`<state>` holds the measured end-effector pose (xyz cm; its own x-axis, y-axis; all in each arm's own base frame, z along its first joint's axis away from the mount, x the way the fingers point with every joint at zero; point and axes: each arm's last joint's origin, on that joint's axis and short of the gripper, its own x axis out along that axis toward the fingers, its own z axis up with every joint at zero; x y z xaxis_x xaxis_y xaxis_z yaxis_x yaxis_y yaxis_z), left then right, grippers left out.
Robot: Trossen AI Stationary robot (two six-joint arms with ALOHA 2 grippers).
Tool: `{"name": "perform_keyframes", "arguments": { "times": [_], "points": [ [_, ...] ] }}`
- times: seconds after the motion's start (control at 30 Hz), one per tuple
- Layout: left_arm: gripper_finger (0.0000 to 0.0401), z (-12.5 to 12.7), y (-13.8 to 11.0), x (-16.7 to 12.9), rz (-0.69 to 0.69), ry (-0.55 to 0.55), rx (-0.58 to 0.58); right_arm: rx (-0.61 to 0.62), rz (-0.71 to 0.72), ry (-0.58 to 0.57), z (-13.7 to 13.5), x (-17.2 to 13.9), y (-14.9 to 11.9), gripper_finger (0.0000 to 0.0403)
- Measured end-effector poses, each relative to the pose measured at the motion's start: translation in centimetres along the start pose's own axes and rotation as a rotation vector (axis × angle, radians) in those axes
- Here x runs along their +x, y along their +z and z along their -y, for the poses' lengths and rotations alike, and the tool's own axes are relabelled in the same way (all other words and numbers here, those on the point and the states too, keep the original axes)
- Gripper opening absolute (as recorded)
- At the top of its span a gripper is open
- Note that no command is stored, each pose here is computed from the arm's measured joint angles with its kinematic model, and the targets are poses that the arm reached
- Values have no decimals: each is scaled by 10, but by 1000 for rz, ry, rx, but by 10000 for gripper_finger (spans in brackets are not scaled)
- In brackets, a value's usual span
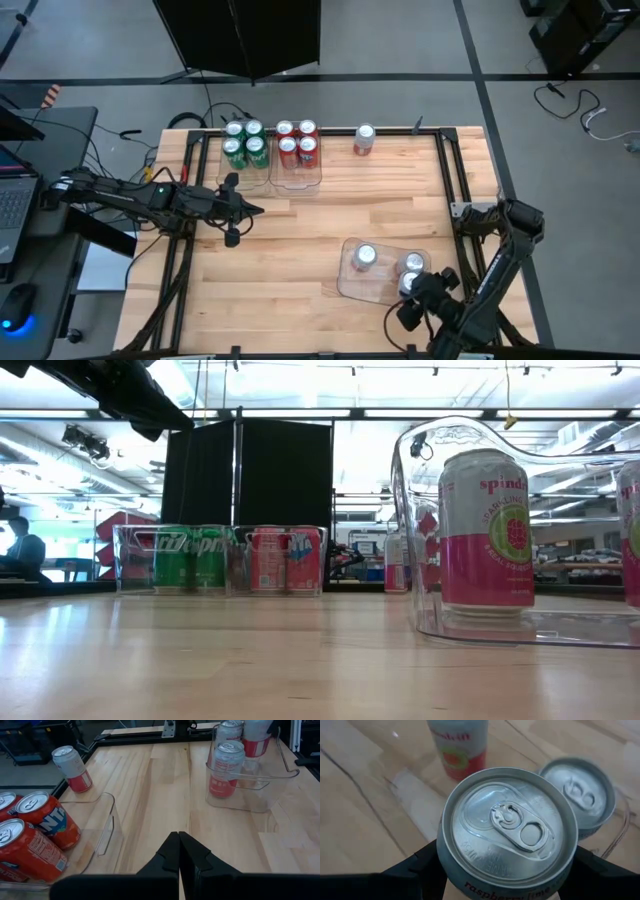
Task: Sort soda cans
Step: Put the bottom pink and white soda can into the bottom right transparent bin
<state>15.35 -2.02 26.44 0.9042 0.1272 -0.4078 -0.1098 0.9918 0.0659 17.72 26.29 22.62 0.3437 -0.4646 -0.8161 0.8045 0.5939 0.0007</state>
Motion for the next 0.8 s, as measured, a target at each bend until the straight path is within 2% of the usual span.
{"name": "perform_keyframes", "arguments": {
  "times": [0.3, 0.73, 0.8],
  "points": [
    [0, 0, 0, 0, 0, 0, 0, 23, -53, -68, -7, 14, -13, 274],
    [0, 0, 0, 0, 0, 0, -3, 47, -174, -148, -8, 23, -13, 275],
    [0, 0, 0, 0, 0, 0, -3, 53, -191, -159, -8, 23, -13, 288]
  ]
}}
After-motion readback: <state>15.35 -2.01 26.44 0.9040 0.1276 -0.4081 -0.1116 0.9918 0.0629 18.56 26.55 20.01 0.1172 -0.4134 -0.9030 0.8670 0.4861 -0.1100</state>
